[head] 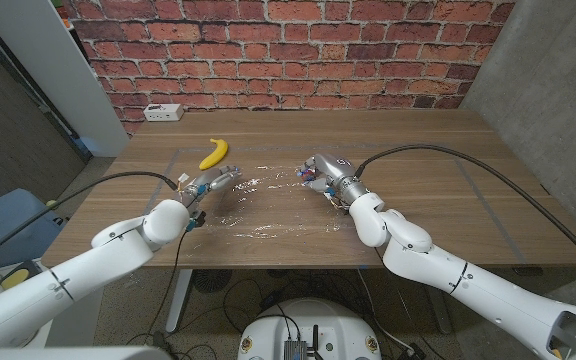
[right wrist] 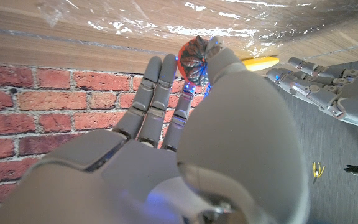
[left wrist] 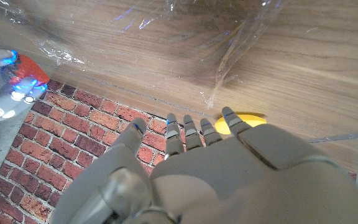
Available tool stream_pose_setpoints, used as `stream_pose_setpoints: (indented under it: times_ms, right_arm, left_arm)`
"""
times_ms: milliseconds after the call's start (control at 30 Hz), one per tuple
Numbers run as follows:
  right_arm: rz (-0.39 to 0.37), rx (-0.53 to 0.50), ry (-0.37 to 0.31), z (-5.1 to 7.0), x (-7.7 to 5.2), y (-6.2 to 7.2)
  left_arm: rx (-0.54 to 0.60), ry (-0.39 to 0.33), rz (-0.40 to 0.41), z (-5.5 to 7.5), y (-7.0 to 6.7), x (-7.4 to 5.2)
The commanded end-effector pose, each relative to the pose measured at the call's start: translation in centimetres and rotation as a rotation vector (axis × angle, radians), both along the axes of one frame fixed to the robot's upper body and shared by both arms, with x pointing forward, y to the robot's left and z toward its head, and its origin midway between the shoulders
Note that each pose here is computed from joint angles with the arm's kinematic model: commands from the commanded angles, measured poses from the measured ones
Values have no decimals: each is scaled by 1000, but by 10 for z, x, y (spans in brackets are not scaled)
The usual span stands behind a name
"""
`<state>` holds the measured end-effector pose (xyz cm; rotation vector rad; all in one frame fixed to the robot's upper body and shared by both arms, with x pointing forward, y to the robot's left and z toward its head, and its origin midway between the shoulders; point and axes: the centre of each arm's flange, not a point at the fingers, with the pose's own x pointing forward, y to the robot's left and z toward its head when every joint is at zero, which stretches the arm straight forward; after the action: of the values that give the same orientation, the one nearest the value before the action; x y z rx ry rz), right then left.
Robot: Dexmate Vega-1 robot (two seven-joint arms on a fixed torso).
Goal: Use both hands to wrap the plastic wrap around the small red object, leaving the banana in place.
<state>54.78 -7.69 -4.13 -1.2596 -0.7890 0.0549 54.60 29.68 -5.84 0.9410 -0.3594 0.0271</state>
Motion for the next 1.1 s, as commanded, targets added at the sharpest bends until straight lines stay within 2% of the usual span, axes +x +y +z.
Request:
stream_pose_setpoints:
  times_ms: [33, 500, 733, 1100]
  right_arm:
    - [77, -29, 26, 3, 13, 25]
    - [102, -73, 85, 0, 35, 42]
    - [76, -102, 142, -3, 49, 46]
    - [16, -130, 221, -5, 66, 44]
  left_arm:
    - [58, 31, 48, -1, 3, 0]
    - [71, 56, 53, 2, 4, 7]
    - [71, 56, 49, 5, 4, 11]
    - [70, 55, 38, 11, 5, 19]
